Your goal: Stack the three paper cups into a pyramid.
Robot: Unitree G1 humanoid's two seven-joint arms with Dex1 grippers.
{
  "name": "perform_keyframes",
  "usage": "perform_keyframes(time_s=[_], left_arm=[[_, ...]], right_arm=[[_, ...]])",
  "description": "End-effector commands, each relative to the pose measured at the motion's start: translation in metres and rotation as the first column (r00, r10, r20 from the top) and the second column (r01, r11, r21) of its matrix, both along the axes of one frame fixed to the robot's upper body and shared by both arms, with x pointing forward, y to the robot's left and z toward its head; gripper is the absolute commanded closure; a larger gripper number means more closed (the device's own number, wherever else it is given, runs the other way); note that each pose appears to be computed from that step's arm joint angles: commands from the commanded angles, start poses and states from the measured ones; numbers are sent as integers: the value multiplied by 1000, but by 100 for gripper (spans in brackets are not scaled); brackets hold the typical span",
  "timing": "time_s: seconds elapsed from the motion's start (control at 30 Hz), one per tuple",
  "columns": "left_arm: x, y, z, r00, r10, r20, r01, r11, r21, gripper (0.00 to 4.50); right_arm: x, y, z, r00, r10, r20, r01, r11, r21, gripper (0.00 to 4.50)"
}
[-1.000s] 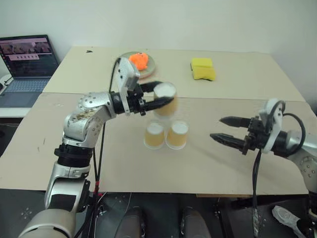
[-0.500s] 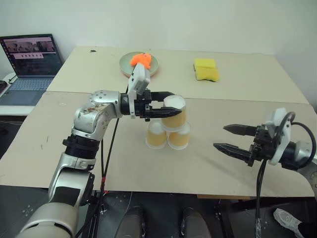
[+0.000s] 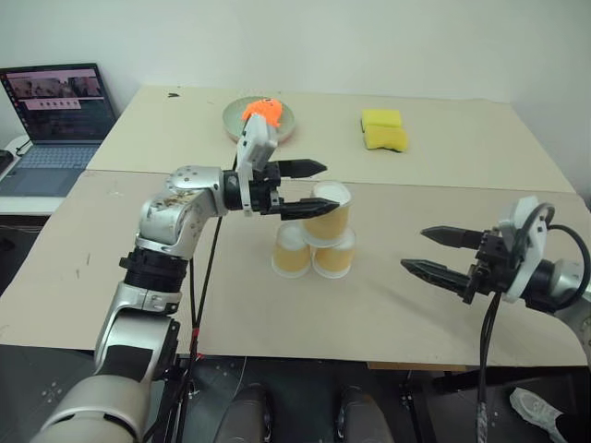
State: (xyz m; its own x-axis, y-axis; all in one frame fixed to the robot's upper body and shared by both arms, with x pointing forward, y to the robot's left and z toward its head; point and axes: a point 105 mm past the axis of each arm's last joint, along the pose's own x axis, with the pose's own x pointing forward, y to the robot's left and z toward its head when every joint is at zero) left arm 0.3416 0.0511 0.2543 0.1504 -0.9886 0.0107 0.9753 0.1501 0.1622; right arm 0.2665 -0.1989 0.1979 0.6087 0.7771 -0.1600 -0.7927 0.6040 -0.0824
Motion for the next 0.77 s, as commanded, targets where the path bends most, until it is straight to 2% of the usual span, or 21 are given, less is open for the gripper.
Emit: perform_keyframes(time_s=[0.03,0.17,0.3,0.4,0.43,0.5,0.57,0.77], left_arm=[[-17,10,46,995,-20,94,28,995,-93,4],[-21,26,69,991,56,122,-33,983,-182,4],[-4,62,72,942,322,91,-288,919,-269,4],[4,88,47,881,472,4,-455,851,-261,4],[5,97,26,856,516,-36,-510,831,-223,4],[3,107,1,825,561,-74,-564,806,-181,4],[2,119,-27,780,610,-141,-625,768,-141,4],[-2,139,-80,649,733,-204,-754,656,-43,4]], right_arm=[[2,2,13,998,17,56,-17,1000,-2,0],[5,1,13,998,23,57,-22,1000,-6,0],[8,-1,12,998,7,62,-7,1000,-1,0],[13,-11,9,996,-56,74,55,998,9,0],[15,-15,7,995,-78,69,77,997,21,0],[17,-20,4,992,-107,65,105,994,39,0],[27,-33,3,977,-199,75,194,979,64,0],[41,-62,-9,923,-374,95,368,927,74,0]])
